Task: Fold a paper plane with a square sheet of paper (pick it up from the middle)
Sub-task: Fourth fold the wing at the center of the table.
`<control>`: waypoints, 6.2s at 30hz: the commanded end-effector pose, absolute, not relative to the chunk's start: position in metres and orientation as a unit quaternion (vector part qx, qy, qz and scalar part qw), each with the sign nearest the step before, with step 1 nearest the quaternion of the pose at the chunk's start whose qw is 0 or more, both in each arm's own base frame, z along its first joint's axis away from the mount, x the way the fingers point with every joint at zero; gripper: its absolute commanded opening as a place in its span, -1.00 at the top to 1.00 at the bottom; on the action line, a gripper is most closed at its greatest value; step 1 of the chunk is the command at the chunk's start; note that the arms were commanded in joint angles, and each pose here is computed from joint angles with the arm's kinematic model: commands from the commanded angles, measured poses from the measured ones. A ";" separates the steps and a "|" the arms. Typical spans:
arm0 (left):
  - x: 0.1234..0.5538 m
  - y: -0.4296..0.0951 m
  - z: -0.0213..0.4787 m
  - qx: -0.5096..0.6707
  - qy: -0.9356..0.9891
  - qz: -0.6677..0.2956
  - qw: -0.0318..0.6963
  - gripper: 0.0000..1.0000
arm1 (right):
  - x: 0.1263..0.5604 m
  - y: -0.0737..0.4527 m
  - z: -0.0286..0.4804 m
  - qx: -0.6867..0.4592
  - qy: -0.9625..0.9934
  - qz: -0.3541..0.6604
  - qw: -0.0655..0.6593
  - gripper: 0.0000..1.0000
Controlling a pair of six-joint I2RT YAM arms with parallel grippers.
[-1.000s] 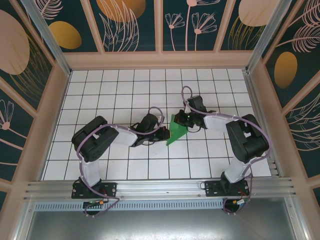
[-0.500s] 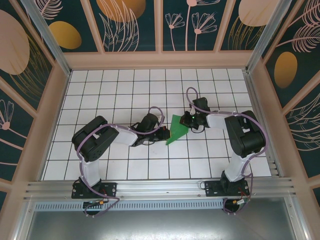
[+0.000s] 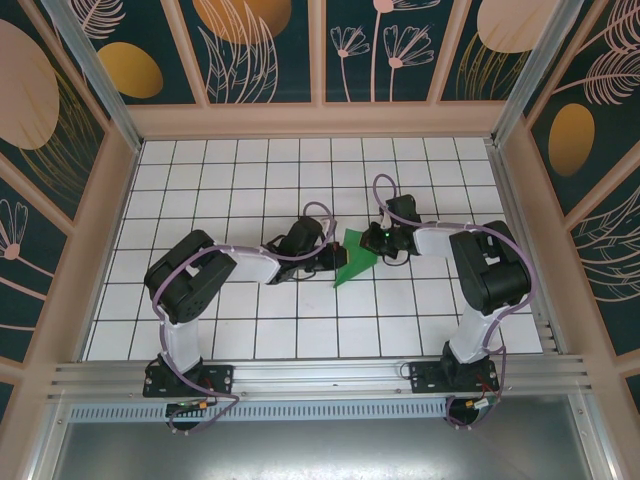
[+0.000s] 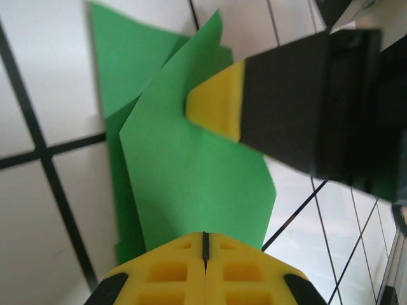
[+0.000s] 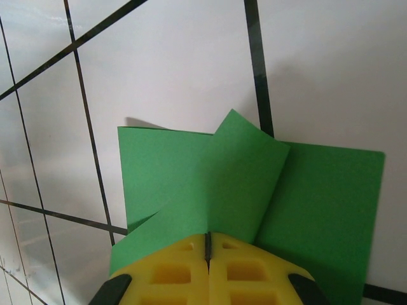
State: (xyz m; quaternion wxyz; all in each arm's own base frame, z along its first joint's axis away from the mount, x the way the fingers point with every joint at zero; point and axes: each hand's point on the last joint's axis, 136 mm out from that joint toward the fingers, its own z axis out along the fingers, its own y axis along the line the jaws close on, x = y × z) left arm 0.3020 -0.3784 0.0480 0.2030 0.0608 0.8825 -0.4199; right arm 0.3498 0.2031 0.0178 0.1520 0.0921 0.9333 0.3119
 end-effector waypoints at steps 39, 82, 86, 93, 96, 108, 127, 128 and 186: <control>0.289 -0.357 -0.027 0.056 0.937 -0.316 0.136 1.00 | 0.315 0.228 0.031 -0.007 0.926 0.349 0.142 1.00; 0.270 -0.307 -0.051 0.087 0.962 -0.222 0.132 1.00 | 0.342 0.232 0.028 -0.013 0.918 0.365 0.153 1.00; 0.268 -0.307 -0.051 0.090 0.962 -0.224 0.129 1.00 | 0.363 0.218 0.019 0.010 0.924 0.348 0.159 1.00; 0.265 -0.309 -0.052 0.096 0.960 -0.232 0.124 1.00 | 0.415 0.168 0.009 0.098 0.923 0.325 0.182 1.00; 0.265 -0.310 -0.051 0.096 0.959 -0.236 0.124 1.00 | 0.427 0.156 0.013 0.113 0.920 0.322 0.191 1.00; 0.271 -0.320 -0.045 0.089 0.953 -0.258 0.133 1.00 | 0.376 0.199 0.071 0.049 0.902 0.377 0.203 1.00; 0.286 -0.342 -0.004 0.068 0.931 -0.318 0.166 1.00 | 0.331 0.228 -0.004 0.046 0.930 0.353 0.096 1.00; 0.289 -0.346 0.003 0.069 0.927 -0.326 0.172 1.00 | 0.330 0.225 -0.009 0.049 0.933 0.344 0.094 1.00; 0.273 -0.371 0.063 0.018 0.903 -0.386 0.189 0.52 | 0.313 0.205 -0.044 0.067 0.954 0.288 0.053 1.00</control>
